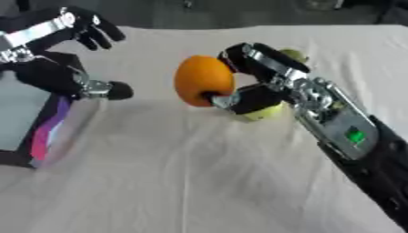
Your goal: Pick up the objects with one hand, pass them to the other hand, and then place them into the box on the other side of the table.
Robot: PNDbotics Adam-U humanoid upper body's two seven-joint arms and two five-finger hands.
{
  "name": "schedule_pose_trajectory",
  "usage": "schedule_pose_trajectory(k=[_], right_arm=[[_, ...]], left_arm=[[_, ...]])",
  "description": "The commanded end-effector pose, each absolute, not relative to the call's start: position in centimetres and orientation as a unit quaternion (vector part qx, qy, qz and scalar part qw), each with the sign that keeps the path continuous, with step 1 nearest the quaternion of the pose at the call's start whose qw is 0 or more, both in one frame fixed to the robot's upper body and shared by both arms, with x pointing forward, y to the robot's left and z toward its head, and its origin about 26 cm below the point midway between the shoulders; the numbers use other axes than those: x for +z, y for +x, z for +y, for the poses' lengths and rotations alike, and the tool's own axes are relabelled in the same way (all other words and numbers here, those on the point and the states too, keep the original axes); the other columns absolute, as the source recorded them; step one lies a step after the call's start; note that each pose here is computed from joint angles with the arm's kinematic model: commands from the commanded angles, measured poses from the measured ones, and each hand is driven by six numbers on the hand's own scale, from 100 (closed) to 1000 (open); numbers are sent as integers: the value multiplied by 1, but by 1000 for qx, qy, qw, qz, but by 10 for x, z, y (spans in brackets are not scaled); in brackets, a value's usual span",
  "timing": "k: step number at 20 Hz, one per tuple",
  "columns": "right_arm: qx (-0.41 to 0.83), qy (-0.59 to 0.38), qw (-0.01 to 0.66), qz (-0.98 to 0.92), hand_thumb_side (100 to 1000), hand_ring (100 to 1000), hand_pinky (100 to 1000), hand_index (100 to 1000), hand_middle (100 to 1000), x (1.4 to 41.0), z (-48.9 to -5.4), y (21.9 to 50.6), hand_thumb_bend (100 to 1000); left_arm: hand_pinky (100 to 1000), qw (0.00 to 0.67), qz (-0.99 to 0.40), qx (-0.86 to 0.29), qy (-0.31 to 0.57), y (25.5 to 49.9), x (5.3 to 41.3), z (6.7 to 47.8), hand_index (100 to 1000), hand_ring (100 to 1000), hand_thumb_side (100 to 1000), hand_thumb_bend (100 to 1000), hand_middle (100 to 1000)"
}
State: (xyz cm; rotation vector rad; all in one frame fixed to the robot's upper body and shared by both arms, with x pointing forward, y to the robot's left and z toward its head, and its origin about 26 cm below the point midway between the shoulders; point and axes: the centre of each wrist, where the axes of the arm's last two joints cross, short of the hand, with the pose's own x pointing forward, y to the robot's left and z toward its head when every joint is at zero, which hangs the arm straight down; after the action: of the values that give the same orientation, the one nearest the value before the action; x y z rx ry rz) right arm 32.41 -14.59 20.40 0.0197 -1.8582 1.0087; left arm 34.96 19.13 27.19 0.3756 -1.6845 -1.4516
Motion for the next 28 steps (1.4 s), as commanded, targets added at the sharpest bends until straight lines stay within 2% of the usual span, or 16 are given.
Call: schedule_pose_trajectory(k=[1, 22, 25, 26, 28], right_arm=[[420, 10, 472, -775, 100, 614, 796, 513, 456, 210, -135, 322, 271], [437, 50, 441, -782, 100, 609, 794, 512, 455, 210, -103, 312, 259], [439, 50, 441, -781, 100, 609, 794, 512, 456, 209, -104, 313, 259], [440, 49, 442, -781, 100, 610, 794, 513, 457, 209, -104, 313, 260], [441, 48, 442, -780, 100, 611, 794, 514, 458, 210, -104, 313, 261]], left_arm=[[797, 414, -668, -595, 166, 352, 276, 184, 811, 768, 440, 728, 768], [797, 404, -631, -640, 170, 371, 255, 152, 817, 776, 424, 710, 781], [782, 403, -640, -635, 159, 370, 255, 151, 771, 741, 394, 623, 709], [773, 404, -644, -632, 154, 369, 255, 151, 727, 712, 372, 551, 660], [763, 405, -653, -625, 141, 365, 256, 152, 674, 670, 345, 479, 604]])
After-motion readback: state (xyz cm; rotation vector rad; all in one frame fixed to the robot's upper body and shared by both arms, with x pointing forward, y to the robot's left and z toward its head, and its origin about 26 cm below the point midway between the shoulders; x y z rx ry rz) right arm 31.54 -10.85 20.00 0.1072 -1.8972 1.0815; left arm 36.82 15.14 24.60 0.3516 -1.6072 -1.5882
